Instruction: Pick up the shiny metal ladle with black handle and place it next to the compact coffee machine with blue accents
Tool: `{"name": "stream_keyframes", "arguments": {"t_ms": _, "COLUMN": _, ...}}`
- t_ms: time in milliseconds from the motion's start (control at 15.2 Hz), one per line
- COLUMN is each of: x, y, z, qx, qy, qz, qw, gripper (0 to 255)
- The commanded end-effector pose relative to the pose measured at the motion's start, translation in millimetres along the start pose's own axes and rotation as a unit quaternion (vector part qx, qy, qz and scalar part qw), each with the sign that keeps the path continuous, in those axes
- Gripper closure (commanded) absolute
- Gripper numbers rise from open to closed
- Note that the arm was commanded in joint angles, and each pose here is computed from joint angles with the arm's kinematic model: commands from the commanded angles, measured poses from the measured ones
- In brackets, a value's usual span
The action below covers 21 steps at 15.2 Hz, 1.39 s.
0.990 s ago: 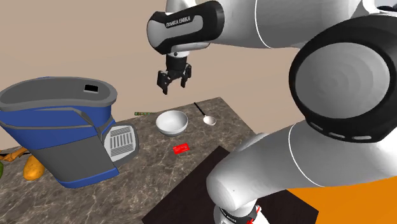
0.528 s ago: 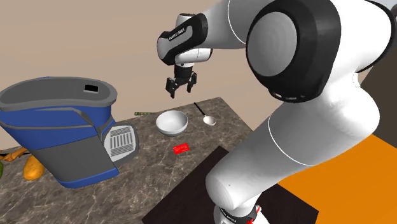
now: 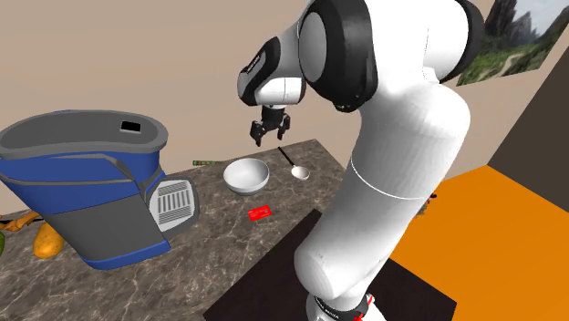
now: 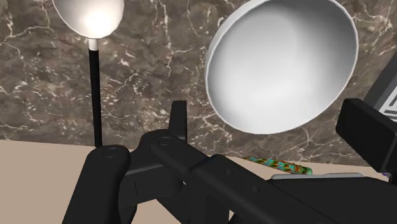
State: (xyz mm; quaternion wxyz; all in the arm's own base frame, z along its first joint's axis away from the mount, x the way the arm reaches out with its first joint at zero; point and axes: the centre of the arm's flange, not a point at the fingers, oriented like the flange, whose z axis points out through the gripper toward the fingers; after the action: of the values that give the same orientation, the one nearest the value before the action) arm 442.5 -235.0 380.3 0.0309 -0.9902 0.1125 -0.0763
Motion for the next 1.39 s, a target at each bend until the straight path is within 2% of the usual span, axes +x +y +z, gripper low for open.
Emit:
{"name": "stream_keyframes", "arguments": {"t_ms": 0, "x": 9, "y": 20, "z": 21, "qx": -0.001, "qy": 0.0, "qz": 0.011, "qw": 0.9999, "gripper": 0}}
{"name": "stream_keyframes", "arguments": {"t_ms": 528, "x": 34, "y": 91, "z": 95, "qx": -0.003, "qy": -0.004, "qz": 0.055, "qw": 0.9984, "gripper": 0}}
{"name": "stream_keyframes", "arguments": {"t_ms": 1122, "x": 54, "y": 174, "z": 178, "qx": -0.005, "qy": -0.008, "qz": 0.105, "qw": 0.9944, "gripper": 0}}
{"name": "stream_keyframes", "arguments": {"t_ms": 1320, "x": 54, "y": 174, "z": 189, "qx": -0.005, "qy": -0.008, "qz": 0.105, "qw": 0.9944, "gripper": 0}}
